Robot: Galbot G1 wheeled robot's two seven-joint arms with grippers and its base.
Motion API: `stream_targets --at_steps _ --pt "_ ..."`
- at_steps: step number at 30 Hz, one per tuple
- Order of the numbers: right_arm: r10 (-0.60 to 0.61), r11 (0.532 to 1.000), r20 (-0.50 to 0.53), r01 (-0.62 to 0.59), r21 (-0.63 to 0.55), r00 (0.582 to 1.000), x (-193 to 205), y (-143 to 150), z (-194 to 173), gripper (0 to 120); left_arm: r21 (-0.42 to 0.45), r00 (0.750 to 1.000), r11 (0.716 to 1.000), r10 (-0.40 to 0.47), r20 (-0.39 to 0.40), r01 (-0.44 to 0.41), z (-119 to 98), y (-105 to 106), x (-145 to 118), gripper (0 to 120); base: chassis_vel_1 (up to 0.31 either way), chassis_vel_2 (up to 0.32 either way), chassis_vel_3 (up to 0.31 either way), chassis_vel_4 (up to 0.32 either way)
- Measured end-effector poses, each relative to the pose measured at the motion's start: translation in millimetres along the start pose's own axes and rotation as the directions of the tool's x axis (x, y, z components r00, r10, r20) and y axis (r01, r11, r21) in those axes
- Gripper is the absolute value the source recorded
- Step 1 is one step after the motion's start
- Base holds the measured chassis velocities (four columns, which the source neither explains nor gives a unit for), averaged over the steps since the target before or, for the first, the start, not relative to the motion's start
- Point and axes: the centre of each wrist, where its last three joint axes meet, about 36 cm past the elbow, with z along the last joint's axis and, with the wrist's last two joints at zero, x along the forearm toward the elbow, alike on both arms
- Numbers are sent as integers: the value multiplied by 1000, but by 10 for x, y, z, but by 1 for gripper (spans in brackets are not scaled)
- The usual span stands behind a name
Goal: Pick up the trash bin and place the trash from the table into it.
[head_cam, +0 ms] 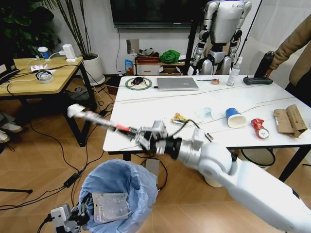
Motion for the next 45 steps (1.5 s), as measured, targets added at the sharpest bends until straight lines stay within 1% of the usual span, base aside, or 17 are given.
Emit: stream_targets --at_steps 3,4,6,7,10,16,23,27,32,38,42,45 --pt "6 999 10 -6 -53 1000 -40 163 138 0 6 1000 1000 -5 3 5 -33 -9 9 0 0 0 0 0" --pt "6 999 10 -6 -53 1000 -40 163 138 0 6 1000 1000 -5 3 5 -33 -9 9 0 0 0 0 0" --pt "12 997 10 -11 -80 1000 -78 233 246 0 7 1000 1000 -9 1 9 -37 -10 15 0 0 0 0 0" --pt "18 995 10 -16 -98 1000 -108 275 357 0 9 1000 1000 -11 1 11 -36 -12 17 0 0 0 0 0" --pt "24 993 5 -23 -117 1000 -147 313 537 0 15 1000 1000 -18 -2 18 -34 -13 19 0 0 0 0 0" --pt "44 991 -6 -45 -129 999 -135 314 725 0 26 999 998 -52 -13 52 -39 1 28 0 0 0 0 0" --pt "51 991 -8 -52 -121 999 -135 307 772 0 29 995 995 -96 -21 96 -57 6 35 0 0 0 0 0" --pt "51 992 -10 -51 -112 999 -127 308 775 0 32 995 995 -96 -19 97 -58 0 38 0 0 0 0 0" --pt "46 993 -14 -47 -108 999 -112 383 851 0 46 995 995 -92 -28 93 -62 -24 50 0 0 0 0 0" --pt "43 992 -27 -46 -117 999 -93 459 940 0 75 991 989 -119 -66 123 -101 -63 84 0 0 0 0 0" --pt "44 991 -34 -47 -122 998 -72 498 975 0 102 976 976 -180 -126 193 -127 -112 135 0 0 0 0 0" --pt "44 991 -34 -48 -122 998 -71 505 976 0 101 969 970 -204 -139 219 -124 -115 141 0 0 0 0 0"
